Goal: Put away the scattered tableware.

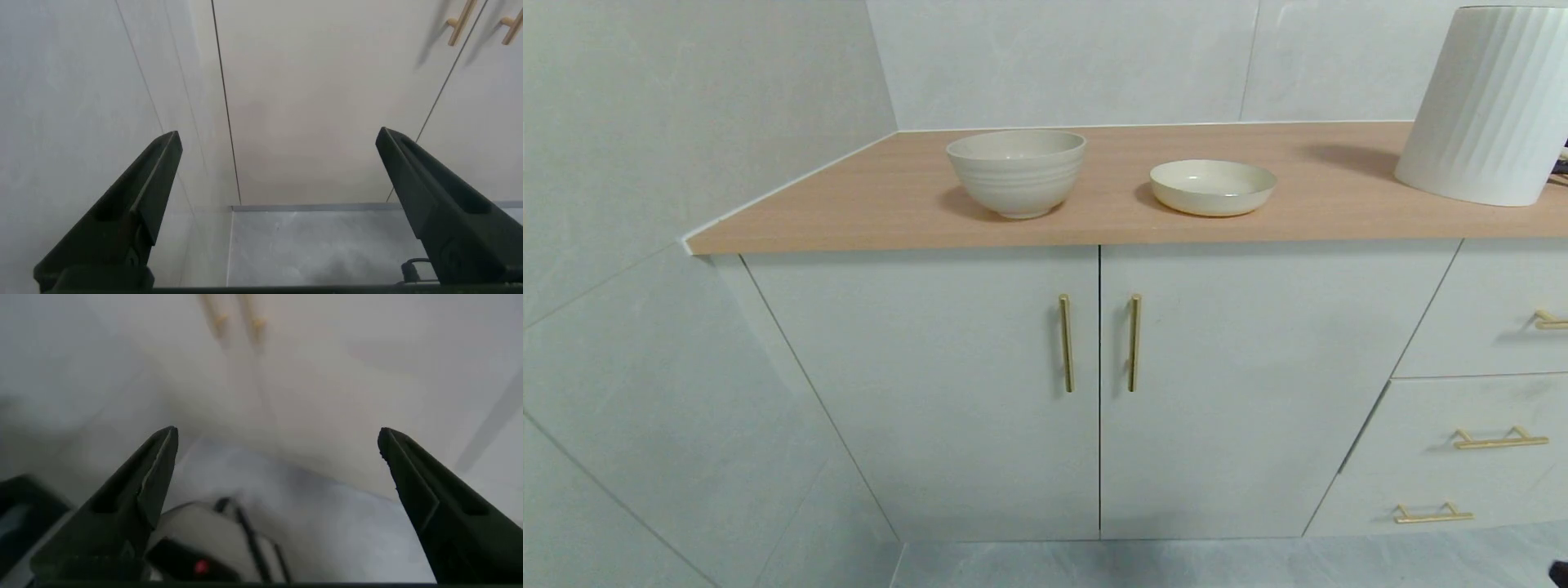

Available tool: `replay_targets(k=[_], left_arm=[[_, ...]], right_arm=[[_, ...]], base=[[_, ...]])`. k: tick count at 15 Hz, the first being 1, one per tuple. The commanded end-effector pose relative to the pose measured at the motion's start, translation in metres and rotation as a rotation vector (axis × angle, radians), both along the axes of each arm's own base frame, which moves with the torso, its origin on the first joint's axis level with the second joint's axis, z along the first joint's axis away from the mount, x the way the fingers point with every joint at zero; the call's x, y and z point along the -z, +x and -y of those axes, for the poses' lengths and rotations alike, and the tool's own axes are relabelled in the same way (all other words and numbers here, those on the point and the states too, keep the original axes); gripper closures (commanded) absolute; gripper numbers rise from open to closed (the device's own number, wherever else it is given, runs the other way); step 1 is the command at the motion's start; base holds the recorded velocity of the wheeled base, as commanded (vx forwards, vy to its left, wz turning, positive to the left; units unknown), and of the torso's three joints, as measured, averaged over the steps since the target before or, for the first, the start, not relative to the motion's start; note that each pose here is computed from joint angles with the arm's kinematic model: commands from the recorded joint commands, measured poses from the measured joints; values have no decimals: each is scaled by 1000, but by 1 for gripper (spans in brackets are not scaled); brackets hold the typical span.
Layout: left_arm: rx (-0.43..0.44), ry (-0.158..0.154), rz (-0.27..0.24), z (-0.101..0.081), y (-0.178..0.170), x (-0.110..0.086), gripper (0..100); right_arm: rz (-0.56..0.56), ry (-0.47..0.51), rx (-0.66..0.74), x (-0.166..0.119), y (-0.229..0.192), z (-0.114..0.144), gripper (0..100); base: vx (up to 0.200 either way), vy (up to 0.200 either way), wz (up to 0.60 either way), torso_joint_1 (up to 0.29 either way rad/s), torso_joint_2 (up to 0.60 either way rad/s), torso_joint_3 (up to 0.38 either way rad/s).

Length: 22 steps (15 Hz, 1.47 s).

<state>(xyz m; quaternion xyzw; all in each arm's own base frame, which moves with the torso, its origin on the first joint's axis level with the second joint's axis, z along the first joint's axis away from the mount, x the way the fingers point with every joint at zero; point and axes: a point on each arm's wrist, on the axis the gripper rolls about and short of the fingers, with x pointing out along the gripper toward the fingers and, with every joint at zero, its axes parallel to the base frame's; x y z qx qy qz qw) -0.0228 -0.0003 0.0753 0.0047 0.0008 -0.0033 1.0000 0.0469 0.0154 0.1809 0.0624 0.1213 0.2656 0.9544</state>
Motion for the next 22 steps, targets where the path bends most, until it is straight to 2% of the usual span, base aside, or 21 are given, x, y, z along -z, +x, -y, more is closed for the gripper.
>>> replay_targets(k=[1,5,8,9,12,15,18,22], left_arm=[[0,0,0,0,0,0,0],[0,0,0,0,0,0,0],[0,0,0,0,0,0,0],[0,0,0,0,0,0,0],[0,0,0,0,0,0,0],[0,0,2,0,0,0,0],[0,0,0,0,0,0,0],[0,0,0,0,0,0,0]], right_arm=[[-166,-43,-246,-8,98,-53,0],[-178,-53,-307,-2,170,-109,0],[-196,-26,-312,-3,207,-132,0],[-190,-17,-324,-3,224,-147,0],[-221,-18,-331,15,238,-159,0],[-142,25,-333,34,254,-171,0],[-123,122,-320,33,261,-176,0],[-96,180,-312,36,268,-180,0]], base=[[0,0,0,0,0,0],[0,0,0,0,0,0],[0,0,0,0,0,0],[0,0,0,0,0,0],[0,0,0,0,0,0],[0,0,0,0,0,0],[0,0,0,0,0,0],[0,0,0,0,0,0]])
